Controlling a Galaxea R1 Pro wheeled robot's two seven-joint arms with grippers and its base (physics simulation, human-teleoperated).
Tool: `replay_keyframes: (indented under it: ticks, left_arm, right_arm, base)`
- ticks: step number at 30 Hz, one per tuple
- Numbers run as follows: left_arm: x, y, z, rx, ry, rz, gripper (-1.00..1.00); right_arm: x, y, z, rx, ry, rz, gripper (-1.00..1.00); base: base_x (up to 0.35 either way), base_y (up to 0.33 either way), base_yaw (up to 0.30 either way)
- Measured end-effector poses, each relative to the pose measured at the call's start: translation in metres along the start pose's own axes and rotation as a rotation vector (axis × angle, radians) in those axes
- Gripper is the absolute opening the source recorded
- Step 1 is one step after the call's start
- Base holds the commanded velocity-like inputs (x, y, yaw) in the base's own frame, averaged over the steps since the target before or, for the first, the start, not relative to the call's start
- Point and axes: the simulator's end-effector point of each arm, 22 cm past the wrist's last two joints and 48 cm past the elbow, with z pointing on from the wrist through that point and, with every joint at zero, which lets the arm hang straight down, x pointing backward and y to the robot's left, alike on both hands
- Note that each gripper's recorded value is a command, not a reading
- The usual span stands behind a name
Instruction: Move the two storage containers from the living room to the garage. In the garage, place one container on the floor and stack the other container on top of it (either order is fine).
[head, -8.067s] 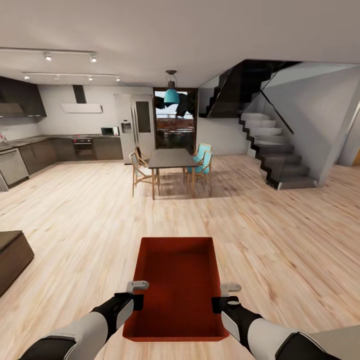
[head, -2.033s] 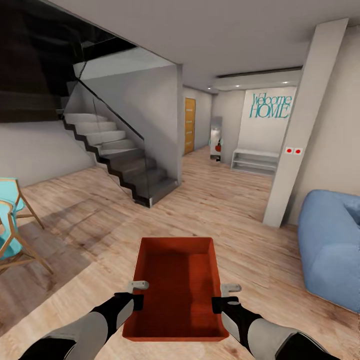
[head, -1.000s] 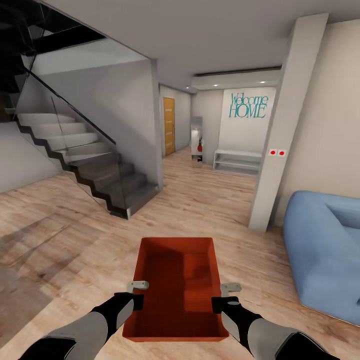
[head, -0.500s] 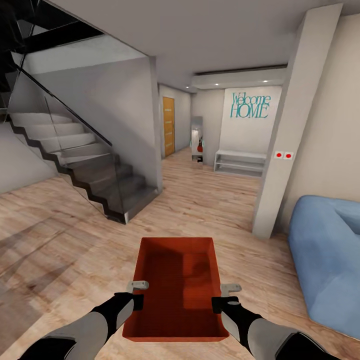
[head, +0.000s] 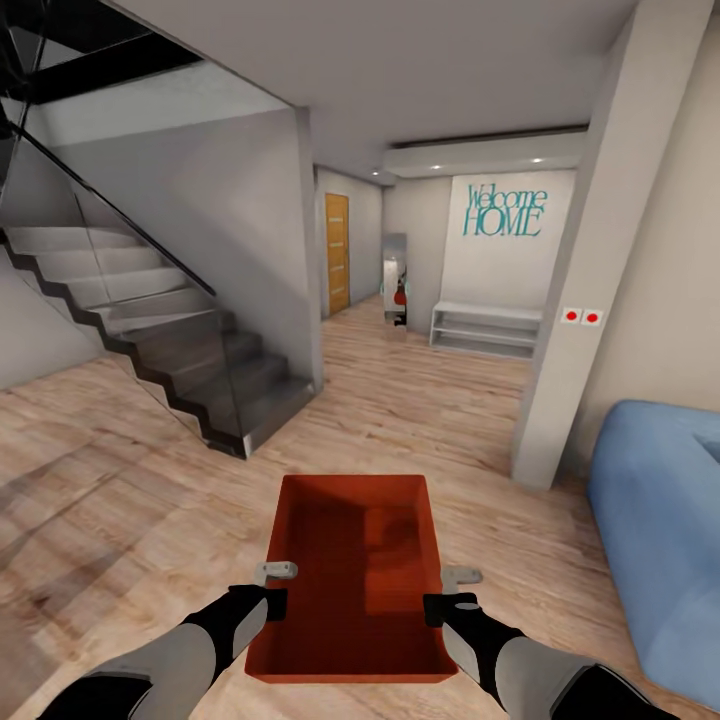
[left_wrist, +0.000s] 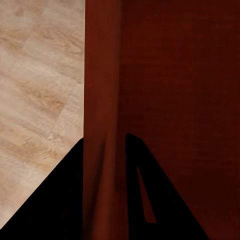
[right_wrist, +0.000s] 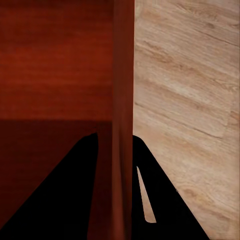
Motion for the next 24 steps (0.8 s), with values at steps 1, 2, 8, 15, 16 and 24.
replay_keyframes:
  ticks: [1,2,8,15,16,24]
  left_arm:
    - [0.0001,0.0000,0.0000,0.000,0.000,0.000,-1.00]
    - [-0.0001,0.0000,0.0000,0.000,0.000,0.000,-1.00]
    - [-0.0001,0.0000,0.0000,0.000,0.000,0.000,-1.00]
    - [0.0002,-0.0001,0.0000,0.000,0.000,-0.001,-1.00]
    - [0.0000,-0.0002,0.0000,0.000,0.000,0.000,-1.00]
    - [-0.0001,-0.0001,0.0000,0.000,0.000,0.000,-1.00]
  right_arm:
    - [0.0000,0.0000,0.0000,0.000,0.000,0.000,-1.00]
    - [-0.0002,0.0000,0.0000,0.000,0.000,0.000,-1.00]
    - [-0.0002,0.0000,0.0000,0.000,0.000,0.000,-1.00]
    - [-0.0001,-0.0002,0.0000,0.000,0.000,0.000,-1.00]
    - [-0.0001,-0.0002,0.0000,0.000,0.000,0.000,-1.00]
    - [-0.0001,0.0000,0.0000,0.000,0.000,0.000,-1.00]
  base:
    - [0.322,0.000,0.000]
    - [0.322,0.000,0.000]
    - [0.322,0.000,-0.011]
    - [0.322,0.000,-0.168]
    - [0.322,0.000,-0.222]
    - [0.322,0.000,-0.169]
